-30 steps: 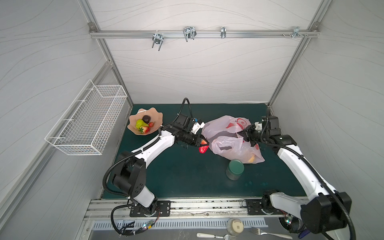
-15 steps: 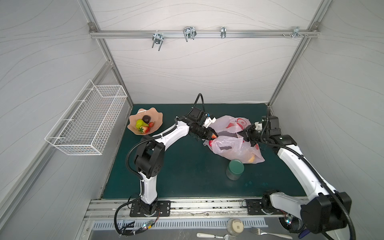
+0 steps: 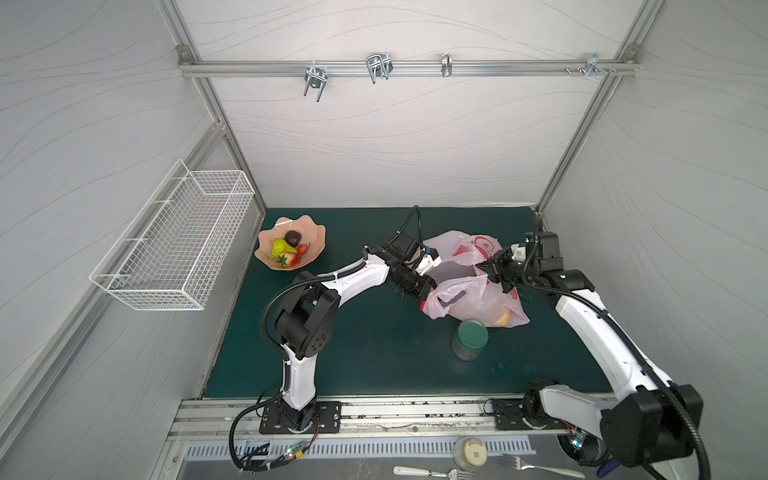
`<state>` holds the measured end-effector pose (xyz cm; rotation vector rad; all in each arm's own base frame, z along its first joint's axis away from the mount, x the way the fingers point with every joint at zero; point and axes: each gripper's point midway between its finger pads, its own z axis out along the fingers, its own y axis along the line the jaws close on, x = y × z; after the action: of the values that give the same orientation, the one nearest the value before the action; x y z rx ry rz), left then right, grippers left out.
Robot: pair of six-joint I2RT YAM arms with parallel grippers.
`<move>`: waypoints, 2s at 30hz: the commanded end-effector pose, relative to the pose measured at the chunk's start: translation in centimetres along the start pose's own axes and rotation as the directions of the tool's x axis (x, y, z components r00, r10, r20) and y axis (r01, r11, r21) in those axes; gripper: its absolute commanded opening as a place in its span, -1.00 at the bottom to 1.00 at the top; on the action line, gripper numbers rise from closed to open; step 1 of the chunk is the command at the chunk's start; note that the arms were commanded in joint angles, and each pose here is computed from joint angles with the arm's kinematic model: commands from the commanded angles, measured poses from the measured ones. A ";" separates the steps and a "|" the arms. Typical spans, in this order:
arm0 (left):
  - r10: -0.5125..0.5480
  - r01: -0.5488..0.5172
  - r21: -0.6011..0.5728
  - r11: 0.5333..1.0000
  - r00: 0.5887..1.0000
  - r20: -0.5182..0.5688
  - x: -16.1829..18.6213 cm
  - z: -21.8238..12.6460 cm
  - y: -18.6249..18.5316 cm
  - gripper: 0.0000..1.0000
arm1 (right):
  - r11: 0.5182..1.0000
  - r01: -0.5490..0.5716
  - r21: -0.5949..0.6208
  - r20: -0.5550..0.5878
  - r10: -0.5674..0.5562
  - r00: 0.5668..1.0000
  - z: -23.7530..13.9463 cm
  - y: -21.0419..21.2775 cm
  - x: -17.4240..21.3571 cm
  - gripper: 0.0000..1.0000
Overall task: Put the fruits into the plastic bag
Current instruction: 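Lower the peach into the bag mouth beside the right gripper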
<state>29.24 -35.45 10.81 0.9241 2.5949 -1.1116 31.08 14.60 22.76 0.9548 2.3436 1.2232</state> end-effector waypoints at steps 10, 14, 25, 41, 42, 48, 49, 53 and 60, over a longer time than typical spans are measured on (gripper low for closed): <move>0.158 -0.159 -0.020 0.987 0.986 -0.060 -0.6 1.3 -1.4 -0.84 | 1.000 0.017 -0.021 0.010 -0.017 1.000 -1.3 0.4 0.4 -1.00; 0.169 -0.170 -0.006 0.985 0.979 -0.113 -0.9 2.2 -1.4 -0.85 | 1.000 0.014 -0.022 0.012 -0.014 1.000 -1.6 0.3 0.6 -1.00; 0.111 -0.112 -0.023 0.993 0.992 -0.055 -6.4 3.5 -1.3 -0.87 | 1.000 0.020 -0.020 0.011 -0.020 1.000 -1.7 0.3 0.8 -1.00; -0.170 0.162 0.058 0.985 0.967 0.190 -14.2 7.0 -1.5 -0.81 | 0.999 0.020 -0.027 -0.008 -0.020 1.000 -1.2 0.2 1.2 -1.00; -0.194 0.183 0.070 0.981 0.959 0.207 -14.6 7.3 -1.5 -0.81 | 1.000 0.018 -0.026 -0.010 -0.019 1.000 -1.2 0.2 1.3 -1.00; -0.317 0.298 0.110 0.948 0.907 0.278 -15.9 8.7 -1.0 -0.70 | 0.999 0.017 -0.030 -0.014 -0.017 1.000 -1.0 0.1 1.3 -1.00; -0.331 0.311 0.114 0.944 0.900 0.283 -16.1 8.9 -0.9 -0.67 | 0.999 0.018 -0.032 -0.015 -0.018 1.000 -1.0 0.2 1.3 -1.00; -0.381 0.357 0.134 0.924 0.886 0.264 -15.8 10.4 -0.4 -0.58 | 0.999 0.016 -0.033 -0.017 -0.017 1.000 -1.0 0.1 1.3 -1.00; -0.374 0.367 0.083 0.927 0.879 0.294 -15.5 9.8 -0.2 0.29 | 0.999 0.016 -0.038 -0.015 -0.017 1.000 -0.8 0.2 1.2 -1.00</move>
<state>39.77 -49.51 8.35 0.2459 2.6176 -1.2713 30.03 14.62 23.09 0.9335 2.3311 1.2398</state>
